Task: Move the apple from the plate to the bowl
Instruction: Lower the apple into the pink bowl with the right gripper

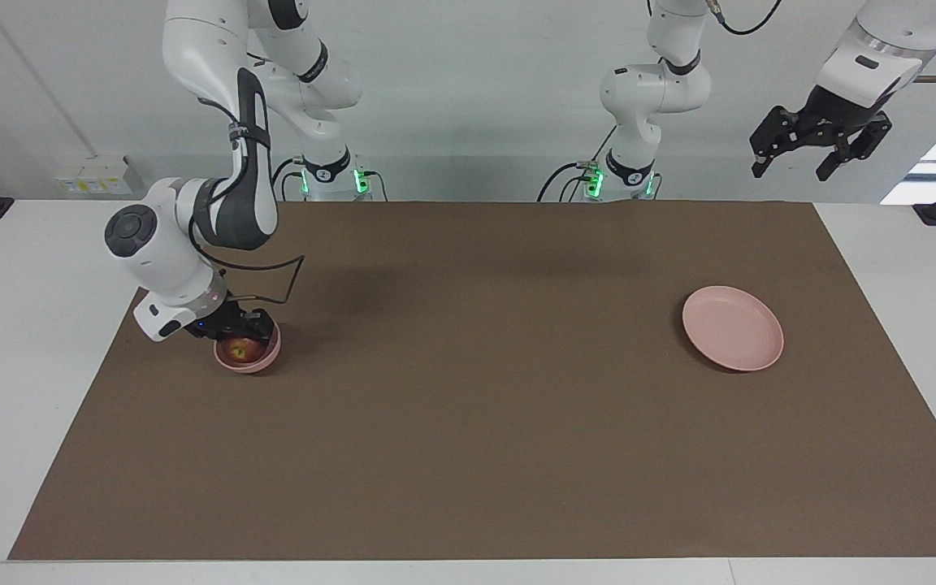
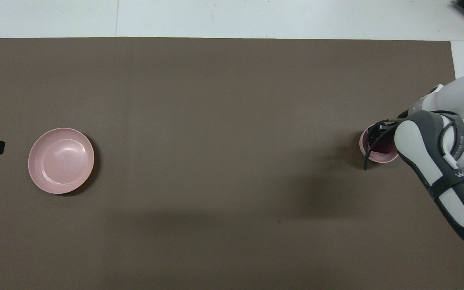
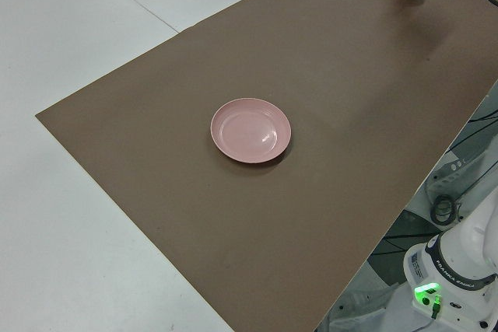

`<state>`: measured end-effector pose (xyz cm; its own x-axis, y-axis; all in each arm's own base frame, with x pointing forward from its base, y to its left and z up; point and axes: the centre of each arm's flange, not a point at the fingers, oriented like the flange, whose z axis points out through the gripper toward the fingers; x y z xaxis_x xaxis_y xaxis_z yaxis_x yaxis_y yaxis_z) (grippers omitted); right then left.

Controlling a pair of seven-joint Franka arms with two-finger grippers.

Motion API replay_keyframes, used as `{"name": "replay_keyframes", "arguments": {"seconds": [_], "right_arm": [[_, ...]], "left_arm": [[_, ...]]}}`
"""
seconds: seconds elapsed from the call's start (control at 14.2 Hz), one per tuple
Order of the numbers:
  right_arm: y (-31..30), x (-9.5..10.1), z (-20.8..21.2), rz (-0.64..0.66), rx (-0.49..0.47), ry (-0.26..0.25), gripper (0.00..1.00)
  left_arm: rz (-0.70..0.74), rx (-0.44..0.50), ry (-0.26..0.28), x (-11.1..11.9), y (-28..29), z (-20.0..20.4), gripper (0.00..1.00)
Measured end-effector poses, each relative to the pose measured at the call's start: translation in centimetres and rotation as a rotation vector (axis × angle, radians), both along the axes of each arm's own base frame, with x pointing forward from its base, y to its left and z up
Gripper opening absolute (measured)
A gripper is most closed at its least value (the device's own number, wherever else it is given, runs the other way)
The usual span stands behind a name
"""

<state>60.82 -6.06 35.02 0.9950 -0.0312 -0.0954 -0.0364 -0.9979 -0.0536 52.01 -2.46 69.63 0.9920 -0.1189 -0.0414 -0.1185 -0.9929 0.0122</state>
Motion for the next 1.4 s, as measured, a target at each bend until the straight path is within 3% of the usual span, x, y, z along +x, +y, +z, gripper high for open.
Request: {"name": "replay_keyframes", "arguments": {"seconds": [0.77, 1.4], "right_arm": [[-0.1, -0.1, -1.7, -0.001, 0.001, 0.029, 0.8], [-0.1, 0.1, -2.3, -0.002, -0.002, 0.019, 0.79]], "left_arm": [[0.002, 0.0, 0.001, -0.1, 0.1, 0.0, 1.0], [0.002, 0.0, 0.002, -0.1, 0.1, 0.0, 1.0]]}}
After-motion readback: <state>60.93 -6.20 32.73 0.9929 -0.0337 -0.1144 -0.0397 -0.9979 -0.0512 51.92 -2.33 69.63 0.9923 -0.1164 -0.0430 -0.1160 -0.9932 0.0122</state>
